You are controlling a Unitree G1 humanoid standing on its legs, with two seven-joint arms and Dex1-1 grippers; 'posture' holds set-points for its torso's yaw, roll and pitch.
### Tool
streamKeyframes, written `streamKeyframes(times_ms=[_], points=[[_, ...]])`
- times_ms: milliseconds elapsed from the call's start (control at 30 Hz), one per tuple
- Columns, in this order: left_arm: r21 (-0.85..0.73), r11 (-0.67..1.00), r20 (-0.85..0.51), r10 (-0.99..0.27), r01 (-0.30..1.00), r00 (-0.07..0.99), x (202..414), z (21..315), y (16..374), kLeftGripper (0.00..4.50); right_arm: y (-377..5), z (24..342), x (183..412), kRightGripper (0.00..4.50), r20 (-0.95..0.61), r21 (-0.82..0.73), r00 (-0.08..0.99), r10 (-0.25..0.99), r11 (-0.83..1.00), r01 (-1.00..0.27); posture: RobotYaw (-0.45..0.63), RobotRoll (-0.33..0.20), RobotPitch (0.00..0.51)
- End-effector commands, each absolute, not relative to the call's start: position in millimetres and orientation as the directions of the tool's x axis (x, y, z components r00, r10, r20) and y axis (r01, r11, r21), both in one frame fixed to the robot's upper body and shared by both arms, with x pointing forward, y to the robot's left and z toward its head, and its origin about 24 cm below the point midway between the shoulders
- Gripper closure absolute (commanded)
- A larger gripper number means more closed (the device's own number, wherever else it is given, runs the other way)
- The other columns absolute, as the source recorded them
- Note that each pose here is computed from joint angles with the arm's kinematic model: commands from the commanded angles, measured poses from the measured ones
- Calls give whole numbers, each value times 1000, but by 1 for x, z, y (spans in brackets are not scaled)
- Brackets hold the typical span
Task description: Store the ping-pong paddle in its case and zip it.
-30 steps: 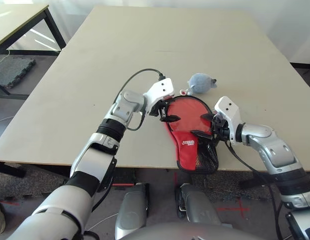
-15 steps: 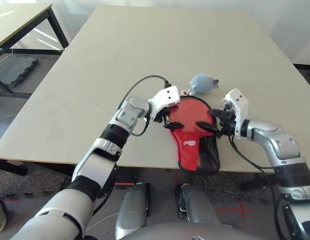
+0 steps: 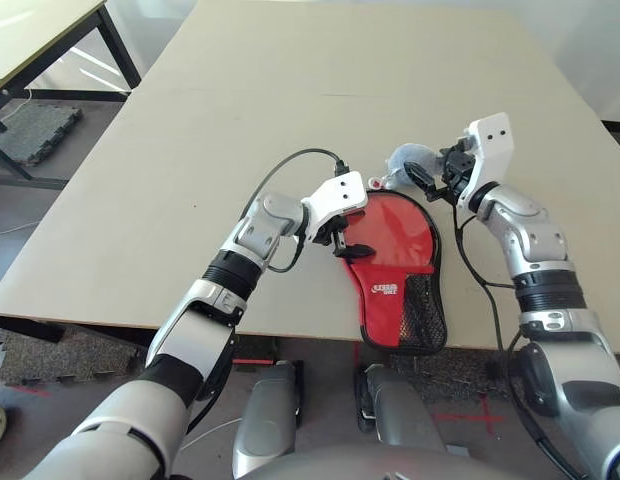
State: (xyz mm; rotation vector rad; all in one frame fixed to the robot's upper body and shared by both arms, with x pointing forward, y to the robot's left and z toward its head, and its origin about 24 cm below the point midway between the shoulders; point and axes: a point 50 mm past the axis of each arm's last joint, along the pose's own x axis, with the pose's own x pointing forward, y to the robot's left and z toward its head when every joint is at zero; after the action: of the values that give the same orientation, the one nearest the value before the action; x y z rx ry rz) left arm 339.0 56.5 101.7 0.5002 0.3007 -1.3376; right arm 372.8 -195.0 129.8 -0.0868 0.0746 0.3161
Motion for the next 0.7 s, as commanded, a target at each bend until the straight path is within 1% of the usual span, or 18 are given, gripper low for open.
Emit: streamKeyframes(times_ms=[33, 267, 367, 400, 500, 633, 700], points=[[105, 147, -568, -803, 984, 180, 331, 76, 62, 24, -195, 124, 378, 0, -91, -72, 956, 277, 956, -284, 69, 0, 143], [99, 144, -566, -806, 985, 175, 329, 76, 60, 24, -190, 111, 385, 0, -142, -36, 957, 254, 965, -261, 72, 0, 143], [98, 143, -567, -805, 985, 174, 328, 76, 60, 0, -188, 108, 387, 477, -150, -8, 955, 257, 965, -261, 72, 0, 143], [98, 143, -567, -805, 985, 173, 328, 76, 60, 0, -188, 108, 387, 761, -153, -3, 954, 258, 965, -262, 71, 0, 142], [96, 142, -567, -806, 985, 171, 328, 76, 60, 0, -187, 107, 389, 1872, -157, -1, 953, 260, 965, -263, 71, 0, 142], [88, 133, -567, -808, 987, 159, 325, 74, 58, 0, -200, 116, 392, 3349, -127, -2, 967, 220, 975, -222, 72, 0, 142], [85, 128, -567, -809, 988, 154, 323, 73, 56, 0, -208, 120, 393, 3994, -120, -17, 973, 198, 979, -201, 71, 0, 142]])
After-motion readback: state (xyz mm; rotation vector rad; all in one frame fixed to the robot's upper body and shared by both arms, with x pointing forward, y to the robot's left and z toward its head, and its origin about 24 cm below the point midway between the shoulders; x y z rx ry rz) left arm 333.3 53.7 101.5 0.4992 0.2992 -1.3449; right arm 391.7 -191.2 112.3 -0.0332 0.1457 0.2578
